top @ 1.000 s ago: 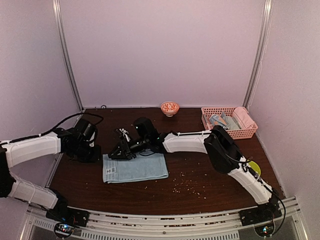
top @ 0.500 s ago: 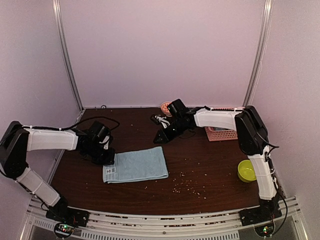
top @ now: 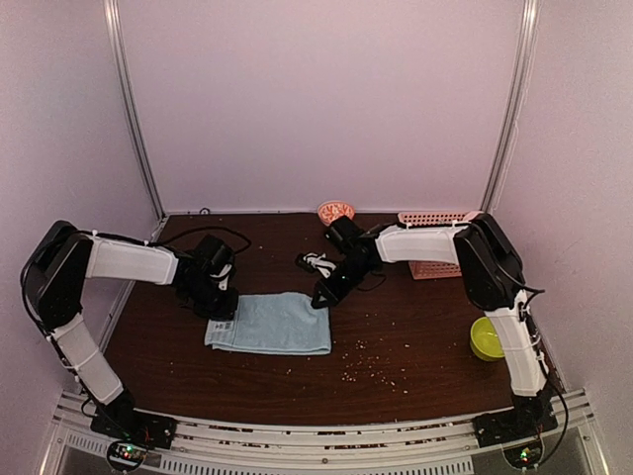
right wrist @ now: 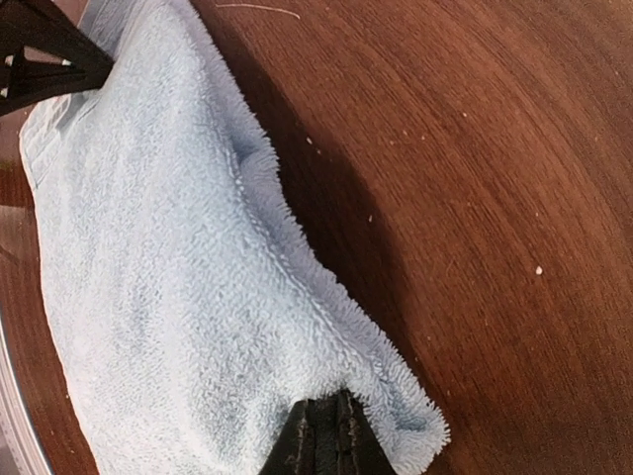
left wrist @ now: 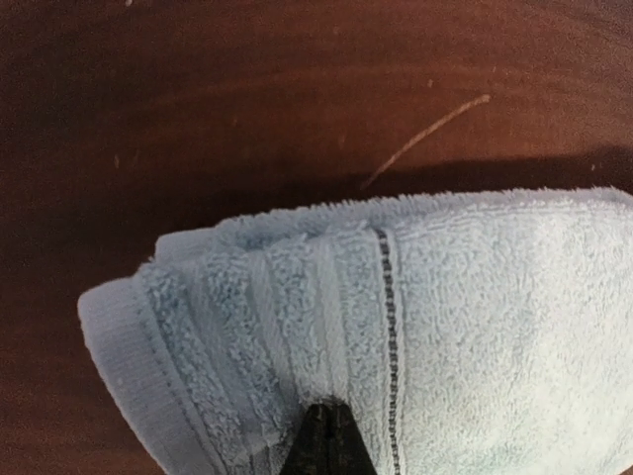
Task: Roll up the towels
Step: Rotate the towel at the center of the board.
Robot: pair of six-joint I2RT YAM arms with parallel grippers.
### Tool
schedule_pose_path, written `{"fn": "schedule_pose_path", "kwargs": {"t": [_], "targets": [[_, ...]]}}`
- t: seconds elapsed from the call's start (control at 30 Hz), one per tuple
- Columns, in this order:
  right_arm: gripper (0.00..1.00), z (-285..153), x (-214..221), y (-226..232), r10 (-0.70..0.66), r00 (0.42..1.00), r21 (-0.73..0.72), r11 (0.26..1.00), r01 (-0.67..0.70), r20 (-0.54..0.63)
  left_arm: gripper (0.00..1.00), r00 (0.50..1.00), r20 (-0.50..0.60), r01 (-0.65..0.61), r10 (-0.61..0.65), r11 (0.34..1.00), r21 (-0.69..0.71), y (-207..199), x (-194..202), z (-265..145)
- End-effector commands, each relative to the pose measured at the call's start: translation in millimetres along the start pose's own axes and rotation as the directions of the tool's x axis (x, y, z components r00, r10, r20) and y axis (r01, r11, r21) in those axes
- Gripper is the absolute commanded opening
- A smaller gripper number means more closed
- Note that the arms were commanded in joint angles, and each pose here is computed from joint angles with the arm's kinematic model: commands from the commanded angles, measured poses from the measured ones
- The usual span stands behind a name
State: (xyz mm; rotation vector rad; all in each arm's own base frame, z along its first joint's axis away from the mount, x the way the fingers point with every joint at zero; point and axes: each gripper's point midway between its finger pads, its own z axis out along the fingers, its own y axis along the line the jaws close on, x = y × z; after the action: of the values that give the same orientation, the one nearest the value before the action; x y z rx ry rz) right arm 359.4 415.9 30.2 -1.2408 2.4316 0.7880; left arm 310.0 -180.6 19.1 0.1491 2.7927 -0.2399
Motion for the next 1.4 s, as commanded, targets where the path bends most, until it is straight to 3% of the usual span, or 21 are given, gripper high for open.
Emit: {"fn": "schedule_pose_path", "kwargs": {"t": [0.0,0.17,0.23,0.33,0.43,0.6,0.73,0.8,0.87,1.03,1.2,1.37], "targets": [[0.08,-10.0,58.7,-14.9,0.047,0.985,0.094,0.995,-0.032,-0.167,0.0,0.997,0.021,-0.079,0.081,0.995,-0.068,1.3,-28.5,19.2],[0.08,-22.7,114.0,18.6,0.074,0.965,0.013,0.997,-0.073,-0.253,0.0,0.983,0.055,-0.171,0.178,0.98,-0.106,-17.7,-92.8,43.8],[0.09,-29.6,122.3,50.8,0.034,0.963,-0.125,0.99,-0.069,-0.267,0.0,0.974,0.093,-0.199,0.206,0.977,-0.08,-34.2,-121.7,43.9],[0.12,-50.0,115.4,89.9,-0.021,0.968,-0.316,0.947,-0.061,-0.249,0.0,0.947,0.184,-0.27,0.264,0.963,0.006,-68.1,-154.8,25.5],[0.14,-68.7,99.9,90.0,-0.036,0.981,-0.328,0.944,-0.03,-0.193,0.04,0.902,0.281,-0.351,0.327,0.936,0.038,-95.2,-167.9,-12.0],[0.18,-108.4,78.1,61.4,0.023,0.996,-0.348,0.936,-0.053,-0.091,0.21,0.773,0.411,-0.586,0.483,0.791,0.173,-156.0,-112.9,-67.9],[0.18,-132.4,64.7,18.4,0.074,0.997,-0.271,0.96,-0.073,-0.007,0.26,0.712,0.406,-0.687,0.573,0.686,0.238,-190.3,-44.7,-76.4],[0.18,-140.7,56.9,-2.1,0.089,0.996,-0.205,0.975,-0.08,0.031,0.25,0.745,0.347,-0.66,0.569,0.703,0.265,-190.6,-22.3,-63.4],[0.18,-146.3,49.1,-15.0,0.077,0.995,-0.138,0.988,-0.069,0.056,0.22,0.805,0.269,-0.589,0.529,0.771,0.244,-175.7,-13.2,-46.0],[0.17,-155.8,37.5,-24.0,0.049,0.991,-0.05,0.998,-0.043,0.126,0.19,0.89,0.238,-0.423,0.389,0.899,0.114,-135.7,-38.2,-29.0],[0.17,-153.3,41.0,-22.5,0.066,0.986,-0.056,0.997,-0.058,0.15,0.17,0.905,0.263,-0.354,0.334,0.935,0.033,-117.8,-91.9,-18.6],[0.18,-180.5,24.1,-33.3,0.009,0.978,0.082,0.996,-0.027,0.211,0.06,0.912,0.198,-0.362,0.359,0.932,-0.026,-113.9,-116.7,20.0]]}}
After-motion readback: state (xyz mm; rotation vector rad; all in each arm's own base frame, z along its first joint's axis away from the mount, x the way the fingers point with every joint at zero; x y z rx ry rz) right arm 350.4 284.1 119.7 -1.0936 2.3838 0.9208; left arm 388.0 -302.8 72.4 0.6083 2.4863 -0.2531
